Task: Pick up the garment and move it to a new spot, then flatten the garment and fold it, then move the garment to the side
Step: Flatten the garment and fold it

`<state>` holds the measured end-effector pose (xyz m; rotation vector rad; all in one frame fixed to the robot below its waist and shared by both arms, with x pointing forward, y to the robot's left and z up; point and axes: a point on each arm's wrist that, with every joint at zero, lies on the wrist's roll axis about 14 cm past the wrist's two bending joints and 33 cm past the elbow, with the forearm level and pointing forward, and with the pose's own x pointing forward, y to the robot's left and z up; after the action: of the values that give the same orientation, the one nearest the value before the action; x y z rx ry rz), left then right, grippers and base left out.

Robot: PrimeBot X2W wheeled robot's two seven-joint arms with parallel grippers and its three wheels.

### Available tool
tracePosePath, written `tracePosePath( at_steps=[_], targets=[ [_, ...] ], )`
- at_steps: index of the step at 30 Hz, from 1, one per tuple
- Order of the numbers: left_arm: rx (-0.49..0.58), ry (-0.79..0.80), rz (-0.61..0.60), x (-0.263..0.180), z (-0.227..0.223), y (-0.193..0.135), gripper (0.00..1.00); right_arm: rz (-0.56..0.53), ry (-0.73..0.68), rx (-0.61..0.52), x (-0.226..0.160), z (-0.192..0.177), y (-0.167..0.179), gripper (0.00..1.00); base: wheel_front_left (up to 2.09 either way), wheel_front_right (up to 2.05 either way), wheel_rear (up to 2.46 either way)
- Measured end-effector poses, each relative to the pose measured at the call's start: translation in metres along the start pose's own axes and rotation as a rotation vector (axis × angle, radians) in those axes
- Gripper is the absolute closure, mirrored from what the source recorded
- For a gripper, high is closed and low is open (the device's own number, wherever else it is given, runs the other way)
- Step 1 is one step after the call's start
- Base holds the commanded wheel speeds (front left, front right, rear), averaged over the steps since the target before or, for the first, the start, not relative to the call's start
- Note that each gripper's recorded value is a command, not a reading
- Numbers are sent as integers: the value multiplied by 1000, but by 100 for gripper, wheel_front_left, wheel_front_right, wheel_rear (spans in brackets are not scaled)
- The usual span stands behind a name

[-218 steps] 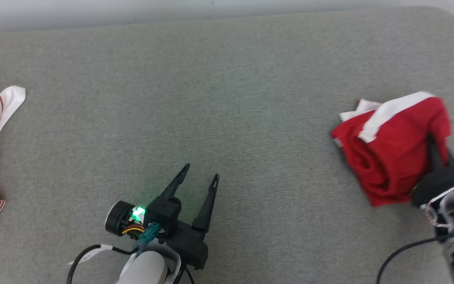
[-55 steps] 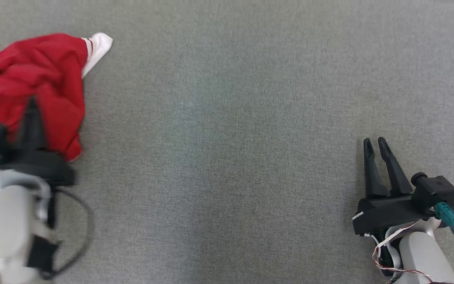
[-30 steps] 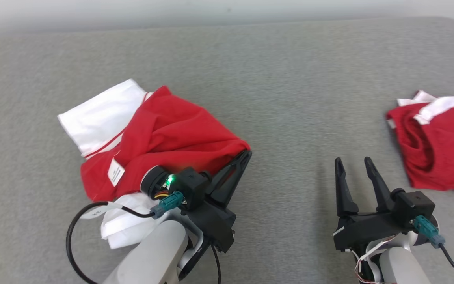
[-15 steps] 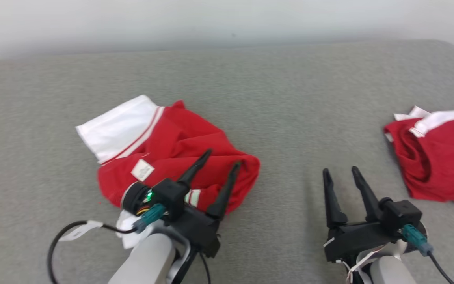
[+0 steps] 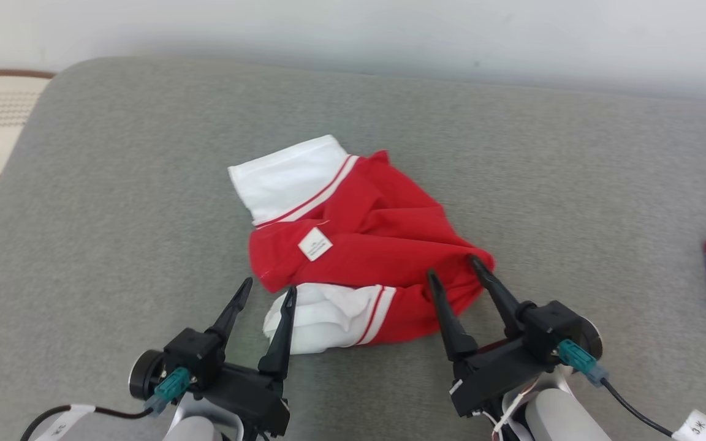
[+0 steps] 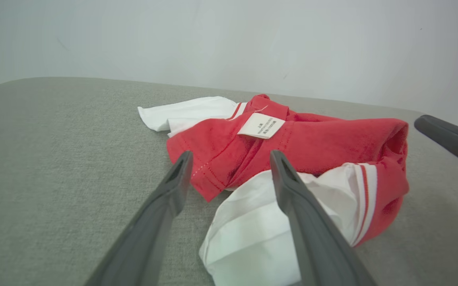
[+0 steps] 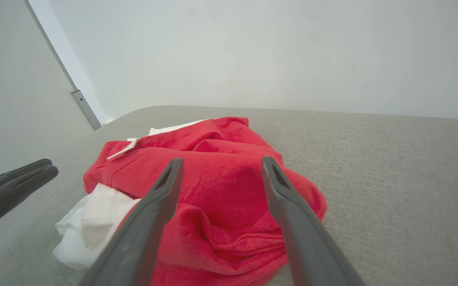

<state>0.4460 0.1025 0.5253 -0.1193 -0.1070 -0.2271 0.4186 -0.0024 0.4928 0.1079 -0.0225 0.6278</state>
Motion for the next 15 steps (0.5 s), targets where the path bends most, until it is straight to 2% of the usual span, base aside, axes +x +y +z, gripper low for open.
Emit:
tracePosePath(
  at_steps=[6,15],
  targets=[
    [-7,37,96,-23,-10,30,0,136,23,-2,21,-9,32,0,0,0,0],
    [-39,70,163,-45,-19,43,0,287,64,-42,48,-23,65,0,0,0,0]
  ],
)
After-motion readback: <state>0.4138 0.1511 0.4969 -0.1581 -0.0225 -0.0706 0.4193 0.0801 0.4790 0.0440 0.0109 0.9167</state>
